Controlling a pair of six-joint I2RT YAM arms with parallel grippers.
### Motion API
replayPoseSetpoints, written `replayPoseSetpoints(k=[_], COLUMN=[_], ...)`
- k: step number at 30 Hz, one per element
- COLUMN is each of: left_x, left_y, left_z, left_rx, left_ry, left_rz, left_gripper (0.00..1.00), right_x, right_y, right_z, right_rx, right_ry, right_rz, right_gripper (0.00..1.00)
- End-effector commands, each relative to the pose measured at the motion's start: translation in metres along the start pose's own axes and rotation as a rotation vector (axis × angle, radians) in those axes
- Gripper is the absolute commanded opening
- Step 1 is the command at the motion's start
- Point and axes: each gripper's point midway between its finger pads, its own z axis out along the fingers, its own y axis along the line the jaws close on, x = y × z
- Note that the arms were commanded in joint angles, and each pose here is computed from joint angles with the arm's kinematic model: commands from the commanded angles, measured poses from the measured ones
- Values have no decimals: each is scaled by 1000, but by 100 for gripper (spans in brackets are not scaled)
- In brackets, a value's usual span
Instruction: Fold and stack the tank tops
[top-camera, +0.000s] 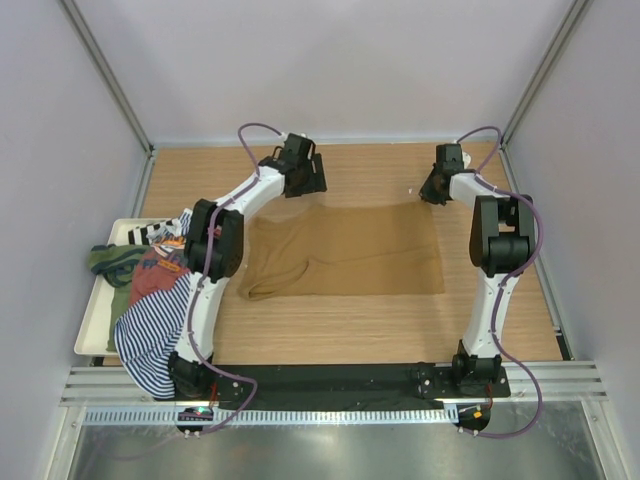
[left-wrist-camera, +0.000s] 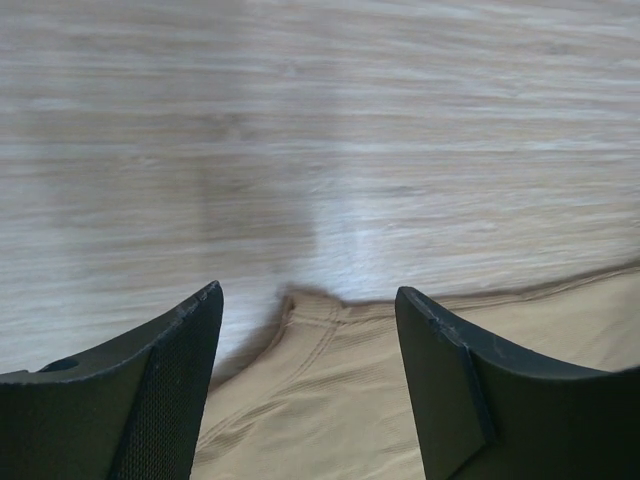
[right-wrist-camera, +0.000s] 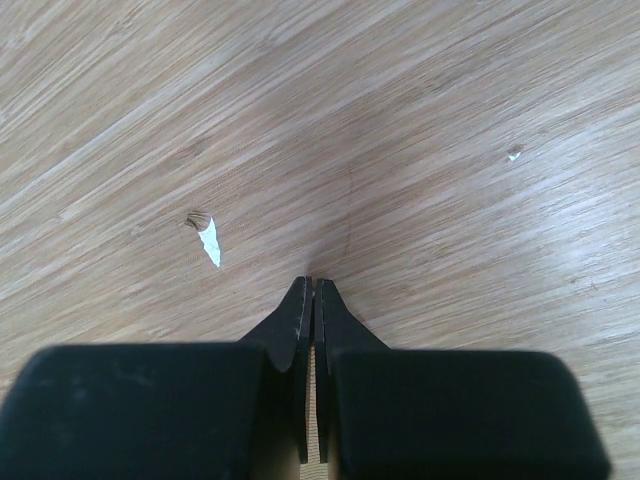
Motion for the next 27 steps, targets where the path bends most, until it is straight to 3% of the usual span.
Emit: replayPoseSetpoints(k=[1, 4, 17, 20, 21, 23, 25, 27], left_x=[-15, -11, 25, 29, 30, 31, 29, 25], left_y=[-21, -18, -18, -17, -17, -14, -11, -6], left_z=[0, 4, 15, 17, 17, 16, 12, 9], left_rx=[55, 39, -37, -41, -46, -56, -75, -101], left_ry=[-34, -20, 43, 54, 55, 60, 50, 32], left_rz=[-8, -18, 45, 46, 46, 47, 49, 55], left_gripper=[70, 62, 48, 35, 26, 20, 4, 0], right_x=[-22, -20, -17, -16, -16, -17, -19, -19], right_y=[11, 10, 14, 13, 12, 13, 13, 14], right_z=[-15, -13, -17, -18, -18, -19, -22, -24], right_rx=[-42, -42, -66, -66, -63, -65, -68, -70], right_ry=[-68, -61, -54, -54, -54, -57, -58, -62], right_rz=[6, 7, 2, 1, 1, 1, -1, 2], right_gripper=[1, 1, 1, 1, 1, 1, 1, 1])
